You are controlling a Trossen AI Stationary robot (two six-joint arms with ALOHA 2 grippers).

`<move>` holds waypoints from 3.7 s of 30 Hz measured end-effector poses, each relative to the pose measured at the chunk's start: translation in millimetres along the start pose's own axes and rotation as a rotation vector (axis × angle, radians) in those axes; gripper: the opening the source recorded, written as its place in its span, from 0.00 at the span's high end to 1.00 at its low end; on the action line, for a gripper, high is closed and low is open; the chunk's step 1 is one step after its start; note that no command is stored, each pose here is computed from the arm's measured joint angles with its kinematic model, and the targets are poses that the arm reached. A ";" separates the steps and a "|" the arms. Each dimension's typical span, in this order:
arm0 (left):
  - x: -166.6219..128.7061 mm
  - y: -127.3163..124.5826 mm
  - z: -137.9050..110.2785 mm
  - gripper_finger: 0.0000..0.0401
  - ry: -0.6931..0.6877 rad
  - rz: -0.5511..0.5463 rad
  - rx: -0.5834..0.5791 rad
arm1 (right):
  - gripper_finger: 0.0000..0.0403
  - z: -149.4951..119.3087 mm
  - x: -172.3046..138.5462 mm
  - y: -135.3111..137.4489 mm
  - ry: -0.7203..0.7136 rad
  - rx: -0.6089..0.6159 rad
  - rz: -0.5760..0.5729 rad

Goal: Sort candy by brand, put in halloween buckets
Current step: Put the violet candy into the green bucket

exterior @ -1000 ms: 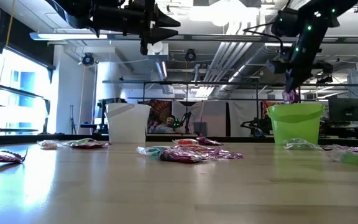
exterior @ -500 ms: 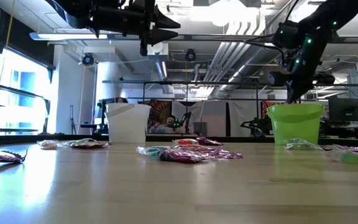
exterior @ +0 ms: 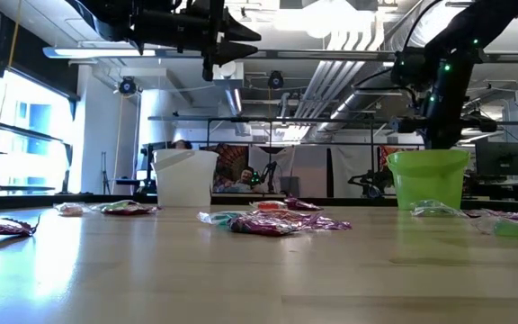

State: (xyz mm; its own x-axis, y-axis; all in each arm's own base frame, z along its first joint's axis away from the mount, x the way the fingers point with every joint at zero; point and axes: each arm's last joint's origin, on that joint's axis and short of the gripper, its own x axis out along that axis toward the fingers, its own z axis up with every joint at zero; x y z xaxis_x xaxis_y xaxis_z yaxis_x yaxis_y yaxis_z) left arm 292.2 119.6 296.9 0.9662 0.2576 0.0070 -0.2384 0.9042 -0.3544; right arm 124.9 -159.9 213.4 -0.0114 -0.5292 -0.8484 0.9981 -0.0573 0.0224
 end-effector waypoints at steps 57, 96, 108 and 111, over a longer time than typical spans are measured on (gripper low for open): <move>-1.2 9.1 -2.8 0.71 0.045 0.048 0.019 | 0.84 -97.6 -103.7 39.1 0.316 -0.669 0.546; -1.2 9.1 -2.9 0.71 0.047 0.048 0.035 | 0.58 -178.1 -14.9 59.3 0.711 -1.056 0.224; -1.5 10.7 -6.7 0.71 0.086 0.061 0.056 | 0.98 -175.1 -26.4 60.6 0.718 -1.092 0.254; -1.6 11.0 -6.6 0.71 0.085 0.062 0.047 | 0.99 -171.4 -33.0 62.6 0.680 -1.080 0.286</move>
State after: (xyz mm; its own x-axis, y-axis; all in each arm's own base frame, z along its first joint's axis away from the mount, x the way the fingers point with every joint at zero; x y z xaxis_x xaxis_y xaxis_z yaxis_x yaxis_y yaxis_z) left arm 288.7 126.9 286.9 0.9537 0.2858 -0.0934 -0.3006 0.9030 -0.3071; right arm 198.1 -1.0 152.2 -0.0762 0.1397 -0.9873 0.5080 0.8575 0.0821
